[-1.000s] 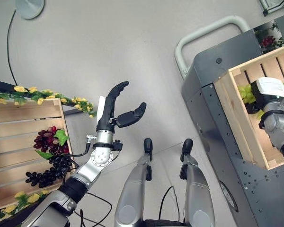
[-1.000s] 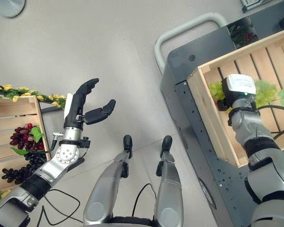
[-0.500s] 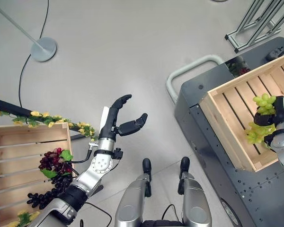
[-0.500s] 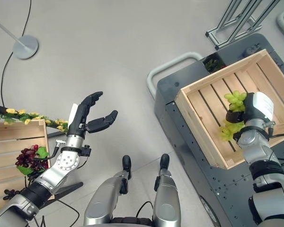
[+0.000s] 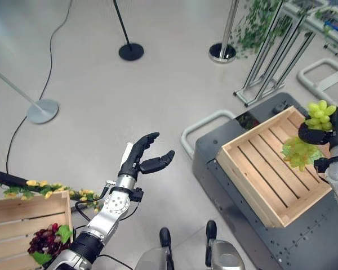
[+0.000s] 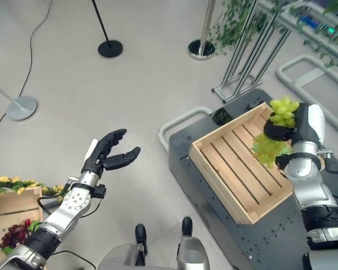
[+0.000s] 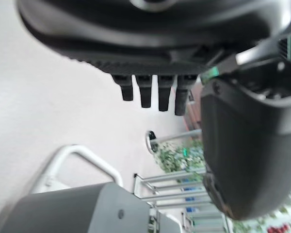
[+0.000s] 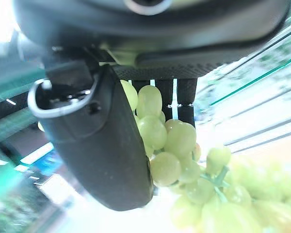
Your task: Pick up the fruits from the basket on one side to the basket on the other side
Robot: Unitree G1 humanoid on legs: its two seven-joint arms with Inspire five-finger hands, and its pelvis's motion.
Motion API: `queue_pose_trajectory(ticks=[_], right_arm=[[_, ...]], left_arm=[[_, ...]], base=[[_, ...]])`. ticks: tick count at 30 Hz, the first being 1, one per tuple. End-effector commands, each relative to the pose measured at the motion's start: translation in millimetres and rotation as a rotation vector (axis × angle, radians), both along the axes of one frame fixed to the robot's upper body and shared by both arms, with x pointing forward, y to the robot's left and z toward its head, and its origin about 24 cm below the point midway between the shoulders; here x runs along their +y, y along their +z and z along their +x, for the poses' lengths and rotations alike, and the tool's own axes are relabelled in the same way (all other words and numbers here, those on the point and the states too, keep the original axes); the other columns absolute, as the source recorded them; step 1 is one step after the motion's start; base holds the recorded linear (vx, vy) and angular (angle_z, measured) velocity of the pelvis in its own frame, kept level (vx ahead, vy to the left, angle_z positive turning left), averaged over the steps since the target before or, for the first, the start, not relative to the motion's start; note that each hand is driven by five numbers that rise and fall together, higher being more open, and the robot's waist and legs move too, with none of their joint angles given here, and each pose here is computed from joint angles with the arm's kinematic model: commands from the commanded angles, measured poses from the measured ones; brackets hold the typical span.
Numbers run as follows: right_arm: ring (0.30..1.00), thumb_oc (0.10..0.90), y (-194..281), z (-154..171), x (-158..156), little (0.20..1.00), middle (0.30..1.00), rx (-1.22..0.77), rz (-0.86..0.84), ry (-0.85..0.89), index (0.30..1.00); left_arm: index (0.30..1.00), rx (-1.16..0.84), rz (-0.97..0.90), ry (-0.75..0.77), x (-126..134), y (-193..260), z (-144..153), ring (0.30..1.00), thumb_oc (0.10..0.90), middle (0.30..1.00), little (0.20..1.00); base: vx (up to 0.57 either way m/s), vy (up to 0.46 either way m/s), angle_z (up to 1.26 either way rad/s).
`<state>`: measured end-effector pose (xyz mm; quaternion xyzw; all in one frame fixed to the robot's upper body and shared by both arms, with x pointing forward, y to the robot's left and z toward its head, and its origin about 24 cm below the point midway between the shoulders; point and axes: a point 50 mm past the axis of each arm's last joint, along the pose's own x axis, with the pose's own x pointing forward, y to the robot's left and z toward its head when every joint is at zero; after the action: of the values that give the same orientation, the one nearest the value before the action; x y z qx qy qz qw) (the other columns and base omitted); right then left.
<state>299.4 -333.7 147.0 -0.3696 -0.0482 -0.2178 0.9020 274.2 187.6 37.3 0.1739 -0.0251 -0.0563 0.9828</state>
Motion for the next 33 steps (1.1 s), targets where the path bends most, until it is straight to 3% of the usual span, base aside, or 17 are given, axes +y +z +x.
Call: queue_pose_trajectory(ticks=[1, 9, 17, 33], right_arm=[[0.300, 0.400, 63, 7, 24, 0.300, 0.300, -0.270, -0.001, 0.180, 0.300], [0.300, 0.400, 93, 18, 74, 0.300, 0.300, -0.360, 0.034, 0.409, 0.300], [0.300, 0.400, 106, 31, 112, 0.300, 0.300, -0.313, 0.039, 0.545, 0.300], [0.300, 0.400, 75, 58, 180, 0.300, 0.300, -0.067, 0.112, 0.697, 0.300]], left_arm=[[0.900, -0.128, -0.015, -0.134, -16, 20, 1, 0.900, 0.800, 0.900, 0.900], [0.900, -0.173, -0.002, -0.229, -22, 37, 13, 0.900, 0.800, 0.900, 0.900], [0.900, -0.195, -0.024, -0.356, -38, 58, 20, 0.900, 0.800, 0.900, 0.900], [0.900, -0.205, -0.050, -0.388, -61, 90, 38, 0.900, 0.800, 0.900, 0.900]], base=[[0.02, 0.000, 0.11], [0.01, -0.005, 0.09], [0.04, -0.007, 0.19], [0.04, -0.002, 0.18]])
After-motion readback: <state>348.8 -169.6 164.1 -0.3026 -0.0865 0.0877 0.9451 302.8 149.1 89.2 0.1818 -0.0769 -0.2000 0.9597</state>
